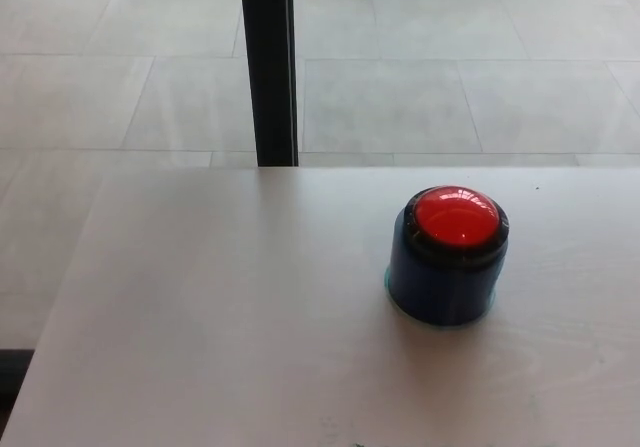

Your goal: The robot uses its right hand to press the red button kept in the middle of the desk

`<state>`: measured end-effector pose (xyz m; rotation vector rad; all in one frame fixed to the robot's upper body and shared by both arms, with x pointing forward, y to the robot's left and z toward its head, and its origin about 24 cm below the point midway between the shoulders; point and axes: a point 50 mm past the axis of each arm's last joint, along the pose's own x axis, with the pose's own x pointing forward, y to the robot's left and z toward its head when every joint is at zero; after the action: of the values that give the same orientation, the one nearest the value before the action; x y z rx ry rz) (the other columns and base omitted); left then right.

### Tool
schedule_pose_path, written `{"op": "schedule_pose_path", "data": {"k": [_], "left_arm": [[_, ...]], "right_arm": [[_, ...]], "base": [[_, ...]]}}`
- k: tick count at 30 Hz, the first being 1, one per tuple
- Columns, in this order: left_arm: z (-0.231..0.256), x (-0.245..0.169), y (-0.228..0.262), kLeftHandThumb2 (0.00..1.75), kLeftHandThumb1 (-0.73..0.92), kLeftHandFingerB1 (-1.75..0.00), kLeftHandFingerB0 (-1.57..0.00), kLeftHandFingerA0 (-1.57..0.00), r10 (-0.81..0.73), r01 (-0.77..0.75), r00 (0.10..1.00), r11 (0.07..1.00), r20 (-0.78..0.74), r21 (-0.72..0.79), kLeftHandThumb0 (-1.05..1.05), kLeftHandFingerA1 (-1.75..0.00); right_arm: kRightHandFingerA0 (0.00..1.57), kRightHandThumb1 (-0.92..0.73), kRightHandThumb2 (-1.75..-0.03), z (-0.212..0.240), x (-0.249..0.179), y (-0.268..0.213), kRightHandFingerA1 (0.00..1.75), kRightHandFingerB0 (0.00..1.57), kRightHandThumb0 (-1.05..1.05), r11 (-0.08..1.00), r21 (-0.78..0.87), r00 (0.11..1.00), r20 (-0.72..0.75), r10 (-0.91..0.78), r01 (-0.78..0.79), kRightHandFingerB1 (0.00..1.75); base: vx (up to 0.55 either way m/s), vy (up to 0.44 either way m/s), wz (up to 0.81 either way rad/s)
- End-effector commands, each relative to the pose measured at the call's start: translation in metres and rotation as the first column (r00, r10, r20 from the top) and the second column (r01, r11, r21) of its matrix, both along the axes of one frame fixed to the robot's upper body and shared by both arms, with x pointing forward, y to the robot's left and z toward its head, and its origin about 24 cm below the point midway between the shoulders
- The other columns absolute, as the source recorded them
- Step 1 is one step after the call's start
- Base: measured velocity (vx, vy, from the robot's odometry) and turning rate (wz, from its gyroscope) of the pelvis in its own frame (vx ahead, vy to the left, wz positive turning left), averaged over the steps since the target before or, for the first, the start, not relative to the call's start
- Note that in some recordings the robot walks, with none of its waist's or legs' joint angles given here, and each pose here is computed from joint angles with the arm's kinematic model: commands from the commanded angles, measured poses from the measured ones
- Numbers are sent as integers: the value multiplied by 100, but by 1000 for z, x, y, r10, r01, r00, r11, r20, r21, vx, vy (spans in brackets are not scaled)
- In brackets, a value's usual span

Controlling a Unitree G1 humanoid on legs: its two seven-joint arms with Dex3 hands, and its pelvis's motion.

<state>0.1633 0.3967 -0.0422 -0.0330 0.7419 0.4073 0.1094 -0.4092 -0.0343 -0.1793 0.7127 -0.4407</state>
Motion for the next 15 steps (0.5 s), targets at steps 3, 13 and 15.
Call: {"op": "schedule_pose_path", "data": {"k": [3,13,15], "left_arm": [[7,-6,9,79,92,-33,0,0,95,-87,993,991,69,-101,-105,-67],[10,-7,16,76,92,-22,0,0,222,-206,968,969,117,-135,-105,-47],[12,-6,18,84,92,-10,0,0,265,-251,956,960,122,-120,-105,-33]], "right_arm": [[4,-62,-105,13,2,-12,21,9,-95,994,69,991,104,-89,82,12],[0,-62,-110,90,7,-80,11,0,-105,876,71,814,338,-472,478,3],[0,-68,-102,106,13,-88,11,9,-101,837,145,720,446,-532,528,3]], "base": [[0,0,0],[0,0,0],[0,0,0]]}}
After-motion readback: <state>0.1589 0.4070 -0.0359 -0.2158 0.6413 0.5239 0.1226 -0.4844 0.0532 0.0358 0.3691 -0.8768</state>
